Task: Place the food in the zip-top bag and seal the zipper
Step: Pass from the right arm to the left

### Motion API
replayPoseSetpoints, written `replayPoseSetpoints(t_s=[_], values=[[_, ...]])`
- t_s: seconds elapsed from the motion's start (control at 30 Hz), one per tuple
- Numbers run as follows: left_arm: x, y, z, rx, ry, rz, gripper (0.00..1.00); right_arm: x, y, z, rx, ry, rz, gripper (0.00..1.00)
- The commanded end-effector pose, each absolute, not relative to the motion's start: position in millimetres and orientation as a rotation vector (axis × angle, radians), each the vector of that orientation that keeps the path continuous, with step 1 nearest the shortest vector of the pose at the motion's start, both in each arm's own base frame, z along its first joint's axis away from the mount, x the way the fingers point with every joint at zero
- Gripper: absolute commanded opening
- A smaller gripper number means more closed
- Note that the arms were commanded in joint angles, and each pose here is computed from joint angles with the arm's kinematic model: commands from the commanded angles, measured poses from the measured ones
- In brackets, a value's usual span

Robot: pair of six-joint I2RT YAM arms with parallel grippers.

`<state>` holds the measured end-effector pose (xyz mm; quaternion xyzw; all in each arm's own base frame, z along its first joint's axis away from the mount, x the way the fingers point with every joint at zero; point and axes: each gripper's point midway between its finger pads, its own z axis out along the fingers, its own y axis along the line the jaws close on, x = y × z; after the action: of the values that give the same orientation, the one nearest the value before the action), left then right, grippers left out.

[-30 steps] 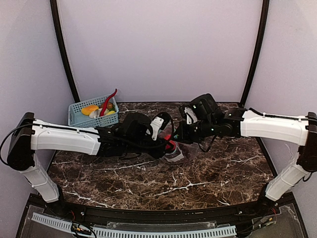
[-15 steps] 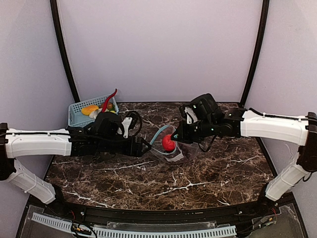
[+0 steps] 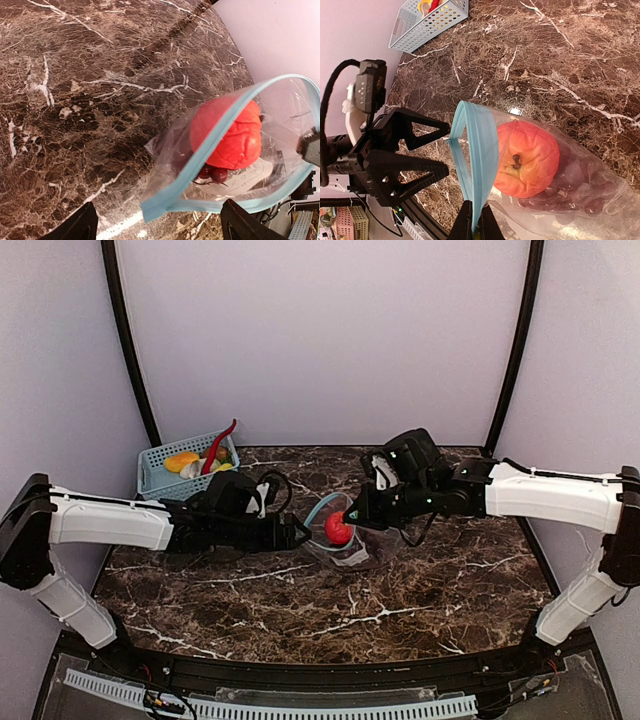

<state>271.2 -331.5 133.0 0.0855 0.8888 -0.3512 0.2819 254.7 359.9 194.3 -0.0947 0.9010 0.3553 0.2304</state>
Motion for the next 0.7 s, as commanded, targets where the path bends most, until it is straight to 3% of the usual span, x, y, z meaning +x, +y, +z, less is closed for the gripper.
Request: replayPoseSetpoints(t_s=[0.0, 0.13, 0.2, 0.23, 0.3, 0.53, 0.67], values=[[289.6, -334.3, 131.9, 0.171, 2.368, -0.968, 0.81, 256.5, 361.9, 200.8, -0.262, 2.446, 1.013, 0.05], [292.9, -347.1, 126.2, 0.202, 2.375, -1.015, 0.61, 256.5, 361.6, 200.2, -0.262, 2.446, 1.012, 0.05], [292.7, -356.3, 127.0, 0.235, 2.361, -1.064, 0.41, 257.0, 360.8, 199.6, -0.259, 2.447, 1.007, 0.04], [293.1, -359.5, 127.9, 0.246, 2.353, -1.081, 0.24, 257.6, 360.3, 198.9, -0.257, 2.447, 1.001, 0.04], [292.0, -363.7, 136.5, 0.283, 2.333, -1.103, 0.06, 259.4, 356.8, 196.9, -0.235, 2.453, 0.979, 0.04], [277.8, -344.4, 201.4, 0.424, 2.197, -1.050, 0.01, 267.0, 338.9, 181.0, -0.142, 2.491, 0.917, 0.05], [255.2, -345.2, 206.8, 0.530, 2.267, -1.101, 0.01, 272.0, 338.7, 165.8, -0.138, 2.533, 0.903, 0.05]])
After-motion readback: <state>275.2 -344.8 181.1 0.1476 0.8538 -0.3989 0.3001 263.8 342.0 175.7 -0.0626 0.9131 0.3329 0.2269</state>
